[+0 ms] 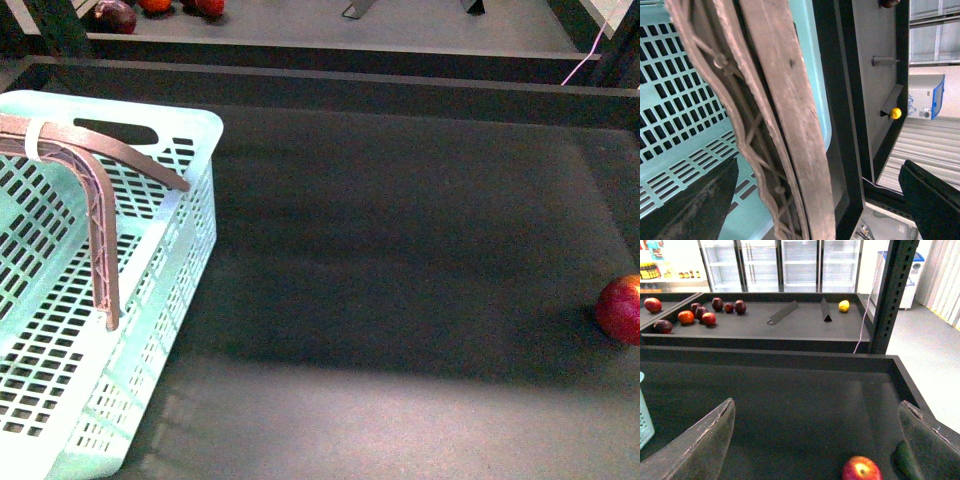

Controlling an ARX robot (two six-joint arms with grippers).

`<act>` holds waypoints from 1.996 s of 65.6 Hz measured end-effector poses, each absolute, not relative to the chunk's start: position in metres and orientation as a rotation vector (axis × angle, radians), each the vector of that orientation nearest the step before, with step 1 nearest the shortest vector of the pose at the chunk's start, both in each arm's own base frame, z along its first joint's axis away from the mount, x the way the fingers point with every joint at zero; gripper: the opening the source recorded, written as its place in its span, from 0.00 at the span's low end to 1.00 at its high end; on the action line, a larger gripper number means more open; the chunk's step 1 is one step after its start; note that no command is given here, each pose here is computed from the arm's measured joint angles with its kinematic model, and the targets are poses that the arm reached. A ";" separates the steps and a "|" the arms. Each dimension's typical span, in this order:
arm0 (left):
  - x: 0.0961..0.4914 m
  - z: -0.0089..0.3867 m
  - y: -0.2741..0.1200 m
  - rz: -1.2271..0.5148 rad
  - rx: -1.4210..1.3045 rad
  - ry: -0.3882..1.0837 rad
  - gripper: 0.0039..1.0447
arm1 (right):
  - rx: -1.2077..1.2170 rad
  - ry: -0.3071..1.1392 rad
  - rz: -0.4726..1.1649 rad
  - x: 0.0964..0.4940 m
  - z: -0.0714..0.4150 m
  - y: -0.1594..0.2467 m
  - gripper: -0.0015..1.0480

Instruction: Pick apple with right arm and hold basket with left

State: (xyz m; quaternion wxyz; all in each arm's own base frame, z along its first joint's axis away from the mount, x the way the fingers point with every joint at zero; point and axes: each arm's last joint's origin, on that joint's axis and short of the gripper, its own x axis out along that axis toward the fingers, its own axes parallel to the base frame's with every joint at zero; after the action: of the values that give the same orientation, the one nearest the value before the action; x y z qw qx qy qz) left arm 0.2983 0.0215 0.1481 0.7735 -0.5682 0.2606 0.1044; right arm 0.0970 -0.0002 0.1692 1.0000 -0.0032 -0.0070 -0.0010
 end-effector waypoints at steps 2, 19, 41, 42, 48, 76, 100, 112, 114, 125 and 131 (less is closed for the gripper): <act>0.300 0.146 0.022 0.237 -1.231 0.576 0.94 | -0.006 -0.014 -0.002 0.097 0.169 0.000 0.92; 0.310 0.130 0.025 0.311 -1.231 0.618 0.94 | -0.006 -0.014 -0.002 0.097 0.169 0.000 0.92; 0.312 0.125 0.026 0.344 -1.220 0.620 0.67 | -0.006 -0.014 -0.002 0.097 0.169 0.000 0.92; 0.312 0.125 0.026 0.345 -1.220 0.620 0.65 | -0.007 -0.014 -0.002 0.097 0.169 0.000 0.92; 0.314 0.128 0.026 0.341 -1.221 0.609 0.50 | -0.006 -0.014 -0.002 0.097 0.169 0.000 0.92; 0.312 0.145 0.012 0.323 -1.189 0.594 0.15 | -0.007 -0.014 -0.002 0.097 0.169 0.000 0.92; 0.279 0.209 -0.024 0.107 -1.021 0.557 0.15 | -0.006 -0.014 -0.002 0.097 0.169 0.000 0.92; 0.267 0.229 -0.070 -0.061 -0.943 0.635 0.15 | -0.007 -0.014 -0.002 0.097 0.169 0.000 0.92; 0.265 0.232 -0.078 -0.089 -0.928 0.650 0.15 | -0.006 -0.014 -0.002 0.097 0.169 0.000 0.92; 0.256 0.249 -0.119 -0.235 -0.874 0.691 0.15 | -0.006 -0.014 -0.002 0.097 0.169 0.000 0.92; 0.250 0.259 -0.138 -0.302 -0.851 0.699 0.15 | -0.006 -0.014 -0.002 0.097 0.169 0.000 0.92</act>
State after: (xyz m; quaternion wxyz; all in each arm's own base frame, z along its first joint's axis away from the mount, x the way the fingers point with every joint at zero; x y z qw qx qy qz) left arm 0.2496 -0.1377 0.2585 0.8413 -0.4029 0.3308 -0.1430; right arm 0.0970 -0.0002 0.1692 1.0000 -0.0032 -0.0070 -0.0010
